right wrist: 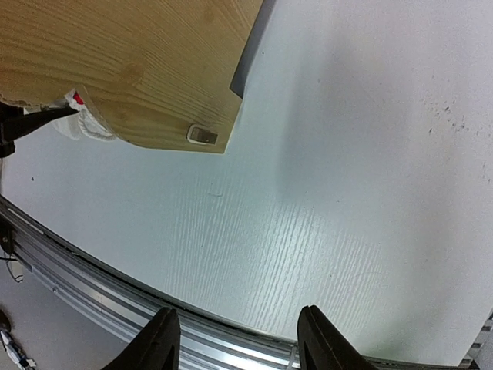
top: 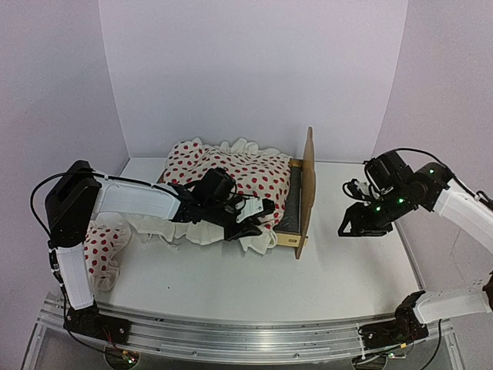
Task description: Set up the pet bed
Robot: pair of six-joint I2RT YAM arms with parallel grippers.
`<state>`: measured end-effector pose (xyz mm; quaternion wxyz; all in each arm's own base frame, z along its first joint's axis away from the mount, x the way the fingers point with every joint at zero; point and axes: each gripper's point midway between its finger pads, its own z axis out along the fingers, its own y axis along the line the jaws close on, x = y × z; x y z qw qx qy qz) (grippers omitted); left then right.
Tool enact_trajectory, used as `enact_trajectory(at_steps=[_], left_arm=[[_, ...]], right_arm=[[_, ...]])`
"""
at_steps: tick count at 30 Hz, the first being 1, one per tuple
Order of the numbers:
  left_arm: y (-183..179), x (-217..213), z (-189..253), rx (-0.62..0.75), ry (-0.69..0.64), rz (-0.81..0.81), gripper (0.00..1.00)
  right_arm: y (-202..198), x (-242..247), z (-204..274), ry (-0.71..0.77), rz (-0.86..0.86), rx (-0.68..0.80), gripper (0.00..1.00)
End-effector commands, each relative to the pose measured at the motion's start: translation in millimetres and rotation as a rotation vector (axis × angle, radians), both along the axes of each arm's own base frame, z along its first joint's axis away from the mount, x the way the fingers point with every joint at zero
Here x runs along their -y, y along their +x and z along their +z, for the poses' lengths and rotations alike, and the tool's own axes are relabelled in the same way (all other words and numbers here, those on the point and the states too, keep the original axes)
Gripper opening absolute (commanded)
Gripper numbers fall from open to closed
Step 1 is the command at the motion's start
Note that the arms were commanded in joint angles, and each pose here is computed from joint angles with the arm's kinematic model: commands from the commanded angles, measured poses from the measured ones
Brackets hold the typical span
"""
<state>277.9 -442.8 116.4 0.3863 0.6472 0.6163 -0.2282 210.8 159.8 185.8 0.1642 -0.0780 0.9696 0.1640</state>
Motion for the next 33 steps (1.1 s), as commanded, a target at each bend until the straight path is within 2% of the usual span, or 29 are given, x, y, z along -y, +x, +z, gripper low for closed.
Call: enact_trajectory(at_steps=[1, 5, 11, 15, 17, 22, 25, 33], left_arm=[[4.0, 7.5, 36.1, 0.009, -0.057, 0.005, 0.15], [6.3, 15.5, 65.6, -0.002, -0.105, 0.007, 0.0], [2.2, 18.8, 100.1, -0.047, -0.152, 0.011, 0.0], [11.7, 18.7, 126.0, -0.05, -0.192, 0.061, 0.0], [19.1, 17.2, 144.7, -0.049, -0.219, 0.08, 0.0], [29.5, 9.1, 160.9, -0.065, -0.218, 0.09, 0.0], [40.0, -2.8, 159.9, -0.066, -0.204, 0.115, 0.0], [59.8, -24.3, 172.0, -0.015, -0.22, 0.16, 0.0]], right_arm=[[1.7, -6.4, 10.0, 0.085, -0.024, 0.05, 0.52], [-2.2, -8.9, 4.6, 0.106, -0.027, 0.029, 0.51], [-2.8, -16.2, 7.5, 0.146, -0.012, 0.03, 0.51], [-6.3, -35.5, 17.0, 0.205, 0.068, 0.051, 0.47], [-8.4, -53.8, 32.3, 0.235, 0.14, 0.12, 0.44], [-5.6, -122.4, 100.8, 0.269, 0.358, 0.43, 0.41], [-3.5, -157.1, 120.8, 0.238, 0.444, 0.501, 0.42], [47.6, -174.4, 111.8, 0.19, 0.224, 0.572, 0.35]])
